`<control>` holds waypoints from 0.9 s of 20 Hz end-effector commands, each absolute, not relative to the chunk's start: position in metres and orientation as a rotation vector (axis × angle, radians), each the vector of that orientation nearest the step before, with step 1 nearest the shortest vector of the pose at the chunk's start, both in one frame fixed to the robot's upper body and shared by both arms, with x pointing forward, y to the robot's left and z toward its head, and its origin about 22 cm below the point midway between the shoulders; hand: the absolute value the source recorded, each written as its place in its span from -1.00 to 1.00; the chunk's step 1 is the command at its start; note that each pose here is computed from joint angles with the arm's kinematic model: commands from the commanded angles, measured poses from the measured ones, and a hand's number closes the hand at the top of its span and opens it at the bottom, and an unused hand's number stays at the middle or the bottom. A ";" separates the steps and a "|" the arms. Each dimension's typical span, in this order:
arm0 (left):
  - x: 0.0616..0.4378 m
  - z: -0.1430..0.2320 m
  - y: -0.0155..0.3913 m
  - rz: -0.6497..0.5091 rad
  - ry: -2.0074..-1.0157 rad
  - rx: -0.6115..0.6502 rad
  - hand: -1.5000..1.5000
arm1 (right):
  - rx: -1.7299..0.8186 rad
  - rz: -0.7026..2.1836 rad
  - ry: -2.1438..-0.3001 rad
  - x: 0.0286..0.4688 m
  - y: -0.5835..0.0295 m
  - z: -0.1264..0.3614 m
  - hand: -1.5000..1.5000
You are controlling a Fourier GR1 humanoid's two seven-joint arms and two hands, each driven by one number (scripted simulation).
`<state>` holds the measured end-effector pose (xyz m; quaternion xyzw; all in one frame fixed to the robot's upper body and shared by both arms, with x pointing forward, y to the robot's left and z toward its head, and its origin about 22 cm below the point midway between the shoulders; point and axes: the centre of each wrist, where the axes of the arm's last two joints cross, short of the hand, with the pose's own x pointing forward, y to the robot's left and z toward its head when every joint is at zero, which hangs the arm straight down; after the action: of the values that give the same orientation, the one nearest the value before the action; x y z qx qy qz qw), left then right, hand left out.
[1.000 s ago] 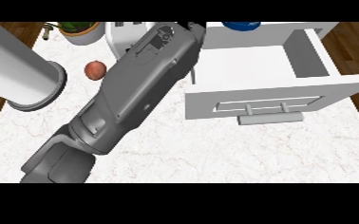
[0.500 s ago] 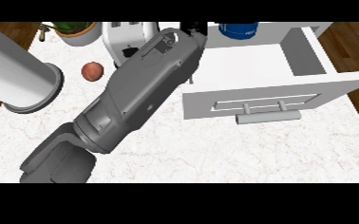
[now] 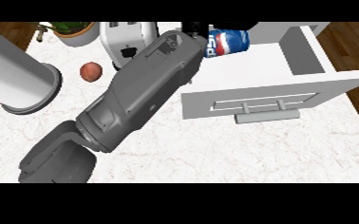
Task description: Pick up the can, place it into the drawer and close the drawer
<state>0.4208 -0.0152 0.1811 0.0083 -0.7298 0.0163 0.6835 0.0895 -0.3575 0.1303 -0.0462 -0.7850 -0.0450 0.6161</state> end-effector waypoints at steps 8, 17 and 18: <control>0.422 0.172 -0.014 0.070 -1.655 0.085 -1.00 | -0.102 -0.074 -1.809 0.096 -0.356 0.141 -1.00; 0.420 0.171 -0.013 0.122 -1.679 -0.017 -1.00 | -0.378 0.207 -1.956 0.091 -0.346 0.169 -1.00; 0.421 0.169 -0.012 0.118 -1.687 -0.012 -1.00 | -0.338 0.228 -1.974 0.095 -0.352 0.160 -1.00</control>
<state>0.4211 -0.0121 0.1694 0.0056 -0.7400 0.0486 0.6708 0.0949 -0.3565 0.1488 -0.0962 -0.8211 0.0367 0.5614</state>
